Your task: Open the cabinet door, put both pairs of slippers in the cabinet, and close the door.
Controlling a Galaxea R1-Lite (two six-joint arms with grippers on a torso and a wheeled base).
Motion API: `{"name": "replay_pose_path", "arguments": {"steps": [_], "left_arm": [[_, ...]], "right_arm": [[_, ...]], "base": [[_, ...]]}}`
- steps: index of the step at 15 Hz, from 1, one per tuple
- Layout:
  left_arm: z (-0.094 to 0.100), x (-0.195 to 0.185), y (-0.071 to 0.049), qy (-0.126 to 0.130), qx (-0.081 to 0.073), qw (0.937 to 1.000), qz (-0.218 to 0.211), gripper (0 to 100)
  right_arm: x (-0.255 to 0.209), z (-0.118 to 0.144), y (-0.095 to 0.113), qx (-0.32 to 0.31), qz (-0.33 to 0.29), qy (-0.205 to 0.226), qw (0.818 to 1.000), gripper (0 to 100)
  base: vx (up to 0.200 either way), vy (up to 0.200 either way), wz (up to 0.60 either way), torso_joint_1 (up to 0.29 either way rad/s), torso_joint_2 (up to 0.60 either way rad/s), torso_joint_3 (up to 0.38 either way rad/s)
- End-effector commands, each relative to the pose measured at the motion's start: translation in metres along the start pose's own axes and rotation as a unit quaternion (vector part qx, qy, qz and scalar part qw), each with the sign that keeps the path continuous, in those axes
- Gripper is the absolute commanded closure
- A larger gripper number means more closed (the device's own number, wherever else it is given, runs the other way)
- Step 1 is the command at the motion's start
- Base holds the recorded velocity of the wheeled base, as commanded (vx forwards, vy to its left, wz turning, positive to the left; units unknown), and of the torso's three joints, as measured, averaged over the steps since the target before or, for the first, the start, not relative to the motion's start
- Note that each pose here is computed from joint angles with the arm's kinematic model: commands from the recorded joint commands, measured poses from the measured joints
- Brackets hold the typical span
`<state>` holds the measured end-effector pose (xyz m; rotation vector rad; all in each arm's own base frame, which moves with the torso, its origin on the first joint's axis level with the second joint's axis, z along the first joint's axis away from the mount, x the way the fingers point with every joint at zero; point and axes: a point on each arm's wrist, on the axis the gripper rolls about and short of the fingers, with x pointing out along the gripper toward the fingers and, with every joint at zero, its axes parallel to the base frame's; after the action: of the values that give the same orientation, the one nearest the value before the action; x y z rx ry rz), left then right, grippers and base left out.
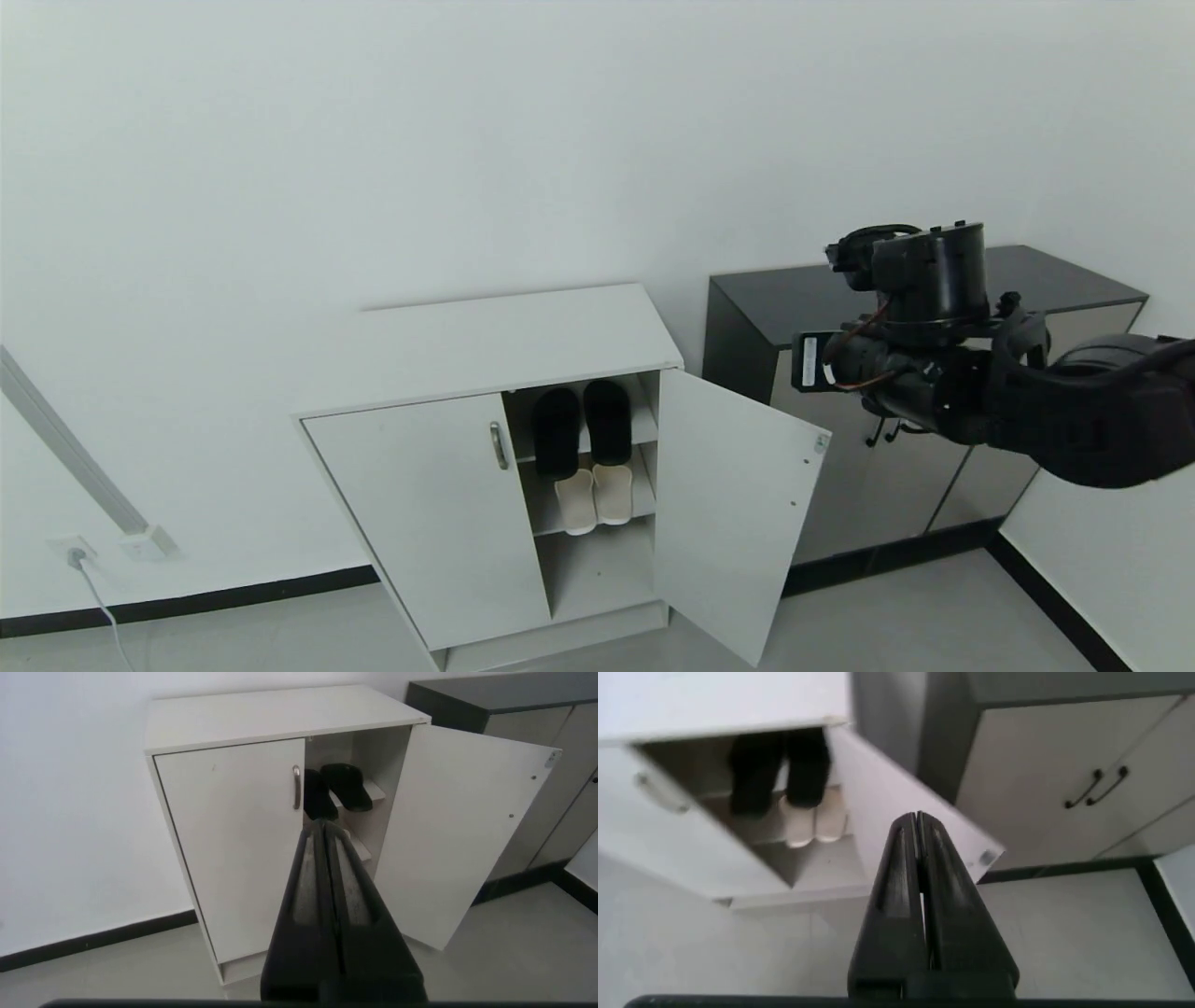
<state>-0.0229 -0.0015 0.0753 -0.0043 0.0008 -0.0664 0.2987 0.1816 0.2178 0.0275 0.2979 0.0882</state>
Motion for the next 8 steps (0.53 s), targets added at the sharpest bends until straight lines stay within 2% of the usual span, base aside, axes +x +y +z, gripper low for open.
{"name": "replay_pose_path", "arguments": {"steps": [1,8], "left_arm": [[0.0,0.0,0.0,0.0,0.0,1.0,0.0,100],[0.0,0.0,0.0,0.0,0.0,1.0,0.0,100]], "right_arm": [[0.041,-0.007,-0.012,0.004,-0.034,0.016,0.999,100],[0.104,-0.037,-0.04,0.03,-0.048,0.03,0.998,100]], "base": [[0.0,0.0,0.0,0.0,0.0,0.0],[0.0,0.0,0.0,0.0,0.0,0.0]]}}
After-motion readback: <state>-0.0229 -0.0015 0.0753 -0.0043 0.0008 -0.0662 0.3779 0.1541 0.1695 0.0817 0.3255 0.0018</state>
